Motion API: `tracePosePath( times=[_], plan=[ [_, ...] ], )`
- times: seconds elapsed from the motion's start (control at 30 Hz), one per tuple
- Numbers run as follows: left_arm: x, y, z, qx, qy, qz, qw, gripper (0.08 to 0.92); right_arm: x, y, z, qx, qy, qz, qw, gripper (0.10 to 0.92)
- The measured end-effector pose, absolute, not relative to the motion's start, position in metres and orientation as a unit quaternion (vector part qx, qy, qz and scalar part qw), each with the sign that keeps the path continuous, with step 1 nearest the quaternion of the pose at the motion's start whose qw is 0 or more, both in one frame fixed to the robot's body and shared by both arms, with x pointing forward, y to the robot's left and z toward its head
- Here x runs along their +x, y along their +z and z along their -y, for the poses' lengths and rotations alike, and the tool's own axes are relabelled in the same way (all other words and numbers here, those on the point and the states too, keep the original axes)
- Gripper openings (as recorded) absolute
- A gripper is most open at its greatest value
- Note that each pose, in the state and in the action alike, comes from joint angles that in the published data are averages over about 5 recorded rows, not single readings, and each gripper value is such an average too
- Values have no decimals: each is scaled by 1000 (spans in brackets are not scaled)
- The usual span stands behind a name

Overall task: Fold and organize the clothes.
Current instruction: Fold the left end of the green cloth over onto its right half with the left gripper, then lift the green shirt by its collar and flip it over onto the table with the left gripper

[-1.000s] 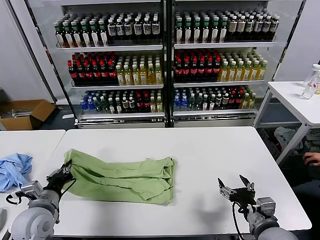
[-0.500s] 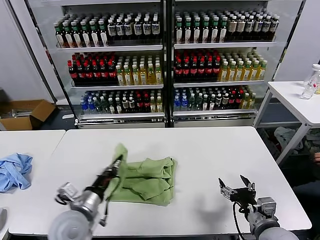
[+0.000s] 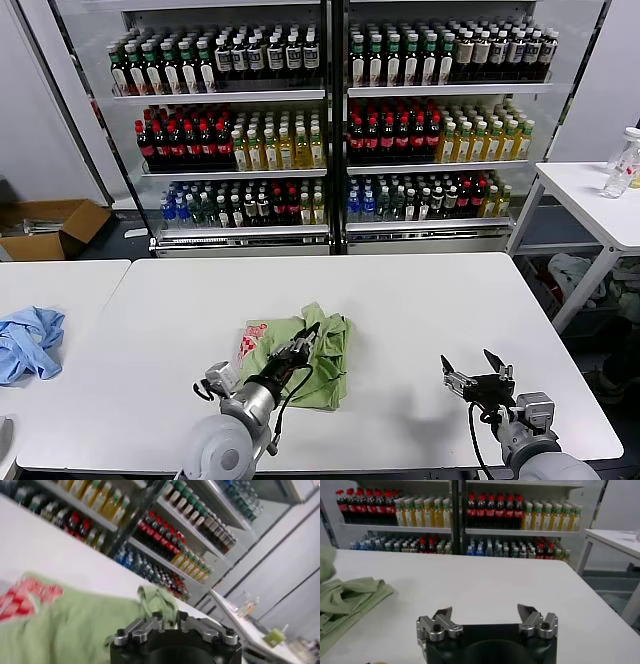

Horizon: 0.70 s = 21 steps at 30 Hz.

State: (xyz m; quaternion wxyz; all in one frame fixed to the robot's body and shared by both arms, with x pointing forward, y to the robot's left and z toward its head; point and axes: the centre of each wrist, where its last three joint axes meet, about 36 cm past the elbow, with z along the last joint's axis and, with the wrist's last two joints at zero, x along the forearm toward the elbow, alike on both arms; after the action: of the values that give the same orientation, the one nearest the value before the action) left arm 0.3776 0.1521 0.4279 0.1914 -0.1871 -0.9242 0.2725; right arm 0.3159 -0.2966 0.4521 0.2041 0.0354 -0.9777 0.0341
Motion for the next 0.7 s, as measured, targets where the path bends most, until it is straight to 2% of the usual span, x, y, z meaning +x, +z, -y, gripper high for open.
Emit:
tracePosePath(
  times=[0.23,0.33,0.53,0.7],
  plan=[
    [369,440,-153,-206,234,935,170,532,318,450,298,34,34,978,205,823],
    [361,447,-160,-201,224,940,159,619,319,449,297,35,33,978,205,823],
    [355,444,-188,-139,173,962,157,780,322,448,296,37,32,978,204,823],
    [359,427,-207,-81,124,974,171,821,322,446,294,38,34,978,203,823]
  ],
)
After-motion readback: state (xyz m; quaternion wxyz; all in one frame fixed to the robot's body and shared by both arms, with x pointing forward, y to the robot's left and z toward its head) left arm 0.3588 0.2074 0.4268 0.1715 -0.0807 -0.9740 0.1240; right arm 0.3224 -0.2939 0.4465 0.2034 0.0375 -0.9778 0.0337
